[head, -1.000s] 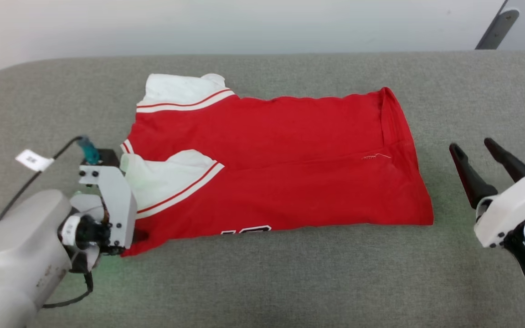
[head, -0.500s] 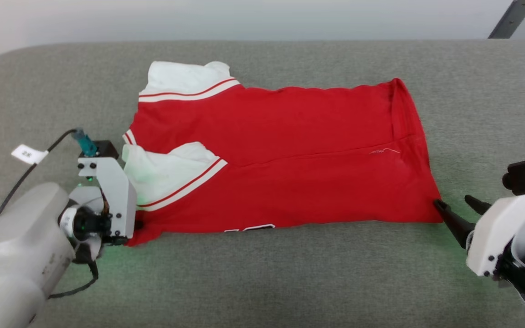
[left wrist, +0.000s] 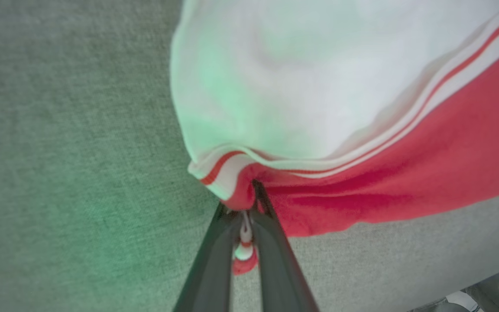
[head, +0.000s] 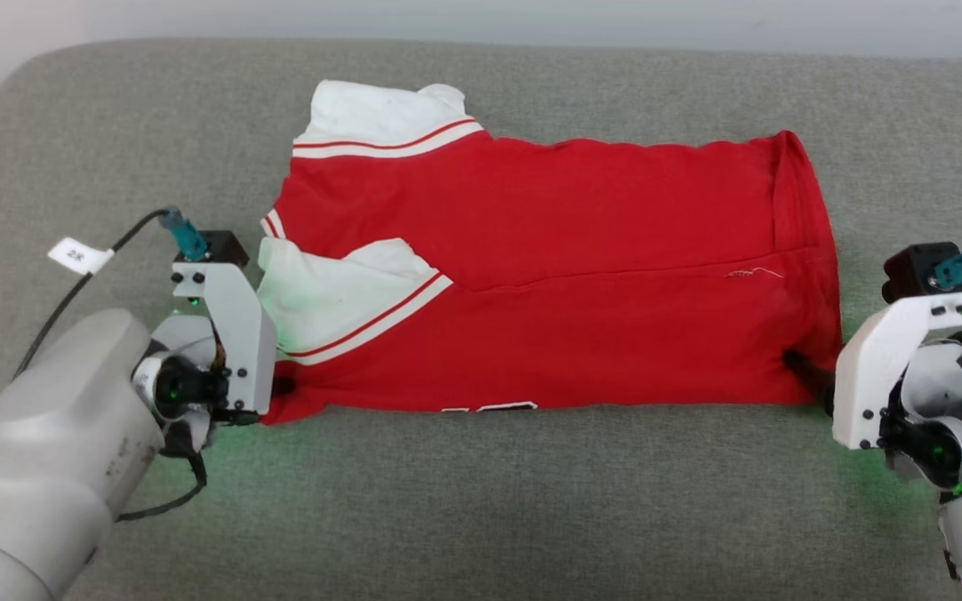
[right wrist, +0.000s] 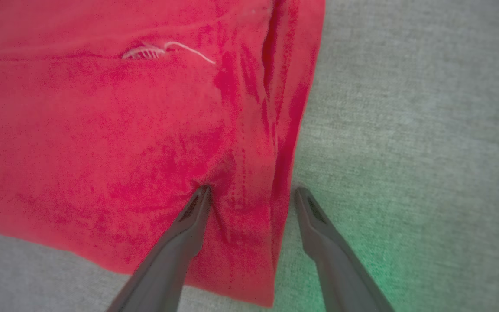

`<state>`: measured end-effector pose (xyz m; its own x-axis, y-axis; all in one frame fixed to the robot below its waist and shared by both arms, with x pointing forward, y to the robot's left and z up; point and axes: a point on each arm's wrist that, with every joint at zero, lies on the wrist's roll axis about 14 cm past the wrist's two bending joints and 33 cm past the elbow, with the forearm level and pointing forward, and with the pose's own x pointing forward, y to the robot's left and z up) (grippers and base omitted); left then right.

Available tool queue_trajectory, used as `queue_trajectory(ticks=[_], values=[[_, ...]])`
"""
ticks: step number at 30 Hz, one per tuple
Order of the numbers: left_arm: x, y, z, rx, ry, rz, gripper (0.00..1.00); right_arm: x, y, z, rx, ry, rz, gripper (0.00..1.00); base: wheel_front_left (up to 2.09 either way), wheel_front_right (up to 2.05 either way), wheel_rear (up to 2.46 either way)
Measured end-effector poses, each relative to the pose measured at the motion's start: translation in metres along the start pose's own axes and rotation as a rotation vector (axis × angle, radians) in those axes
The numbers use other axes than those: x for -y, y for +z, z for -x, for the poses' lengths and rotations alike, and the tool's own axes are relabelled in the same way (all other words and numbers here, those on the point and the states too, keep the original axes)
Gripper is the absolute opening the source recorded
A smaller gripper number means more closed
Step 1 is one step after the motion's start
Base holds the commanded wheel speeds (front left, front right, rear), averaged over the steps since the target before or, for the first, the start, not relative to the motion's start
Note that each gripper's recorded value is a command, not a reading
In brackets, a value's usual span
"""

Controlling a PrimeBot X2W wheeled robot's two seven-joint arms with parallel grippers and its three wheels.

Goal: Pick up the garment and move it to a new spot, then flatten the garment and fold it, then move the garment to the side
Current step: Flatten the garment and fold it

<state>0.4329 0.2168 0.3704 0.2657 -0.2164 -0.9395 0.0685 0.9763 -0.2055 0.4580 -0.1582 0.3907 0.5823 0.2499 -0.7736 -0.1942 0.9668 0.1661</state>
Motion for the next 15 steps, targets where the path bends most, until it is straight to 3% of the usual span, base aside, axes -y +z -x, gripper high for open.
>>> queue_trajectory(ticks=[1,2,3,15], values=[[-0.001,0.0,0.0,0.0,0.0,0.003,0.0,0.0,-0.002,-0.003,-0.017,0.0,0.006,1.0,0.0,0.0,0.0],[-0.001,-0.001,-0.001,0.0,0.001,0.005,0.0,-0.001,-0.002,-0.005,-0.028,0.002,0.009,0.61,0.0,0.0,0.0],[-0.002,-0.001,-0.001,0.0,0.001,0.006,0.0,-0.002,-0.003,-0.007,-0.04,0.002,0.021,0.0,0.0,0.0,0.0],[-0.006,0.003,0.009,0.024,0.005,0.005,0.0,0.001,0.009,-0.005,-0.024,-0.004,0.036,0.0,0.0,0.0,0.0]])
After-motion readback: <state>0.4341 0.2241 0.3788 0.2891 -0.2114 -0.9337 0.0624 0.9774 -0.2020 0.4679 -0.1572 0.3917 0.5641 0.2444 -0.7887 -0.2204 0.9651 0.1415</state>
